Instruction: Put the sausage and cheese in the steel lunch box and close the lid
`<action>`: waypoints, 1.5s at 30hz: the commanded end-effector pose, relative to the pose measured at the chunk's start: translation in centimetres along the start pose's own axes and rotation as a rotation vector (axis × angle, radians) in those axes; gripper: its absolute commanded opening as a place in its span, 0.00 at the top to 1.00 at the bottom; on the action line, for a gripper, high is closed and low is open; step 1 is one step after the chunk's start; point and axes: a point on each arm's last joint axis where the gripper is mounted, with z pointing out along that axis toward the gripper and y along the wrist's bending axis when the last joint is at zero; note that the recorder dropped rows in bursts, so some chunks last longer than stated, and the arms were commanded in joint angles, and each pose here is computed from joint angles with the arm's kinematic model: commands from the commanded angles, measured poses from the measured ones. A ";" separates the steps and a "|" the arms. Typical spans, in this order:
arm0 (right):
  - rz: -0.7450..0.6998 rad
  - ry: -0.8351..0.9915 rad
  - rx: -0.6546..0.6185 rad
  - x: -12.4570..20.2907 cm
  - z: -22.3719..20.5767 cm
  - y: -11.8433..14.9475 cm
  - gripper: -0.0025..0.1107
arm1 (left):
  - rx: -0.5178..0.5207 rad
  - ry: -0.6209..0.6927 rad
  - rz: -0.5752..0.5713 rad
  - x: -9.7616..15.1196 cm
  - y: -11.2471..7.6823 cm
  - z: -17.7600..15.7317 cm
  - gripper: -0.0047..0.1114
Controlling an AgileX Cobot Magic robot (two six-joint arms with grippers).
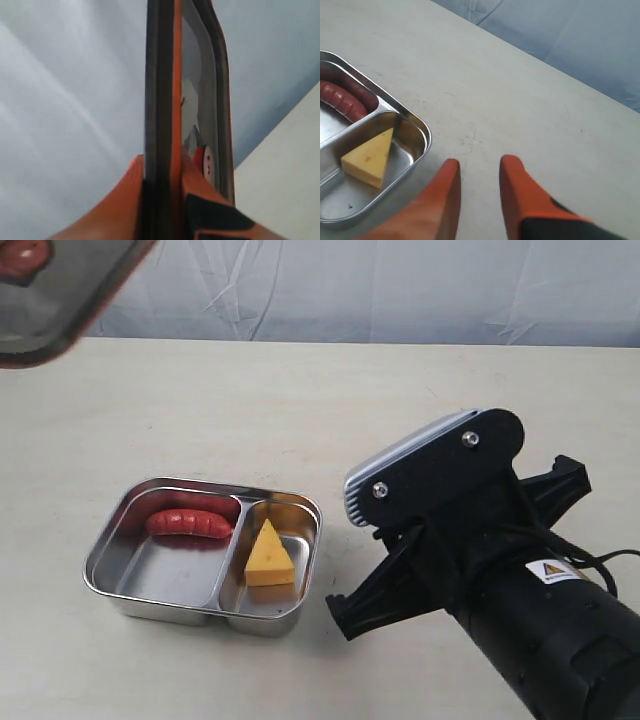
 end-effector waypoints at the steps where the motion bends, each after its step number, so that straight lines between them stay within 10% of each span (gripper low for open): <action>1: 0.001 -0.002 -0.003 -0.1 0.0 -0.2 0.73 | 0.260 -0.065 -0.258 -2.0 -1.3 0.8 0.96; 11: 0.003 0.000 -0.052 0.0 0.0 0.3 0.73 | 0.338 0.116 -0.685 0.1 -2.0 4.2 0.96; 15: 0.003 0.000 -0.050 0.0 0.0 0.2 0.73 | 0.321 0.125 -0.693 0.3 -1.9 4.4 0.96; 30: 0.016 -0.006 0.047 -0.1 0.0 -0.6 0.73 | 0.133 0.063 0.470 1.6 -0.7 2.9 0.96; 38: 0.030 0.001 -0.046 0.0 0.0 0.2 0.73 | -0.245 0.539 0.769 5.8 2.7 1.6 0.96; 45: 0.031 0.002 0.009 0.1 0.1 -0.4 0.73 | -0.065 0.495 0.916 7.2 -0.8 1.9 0.96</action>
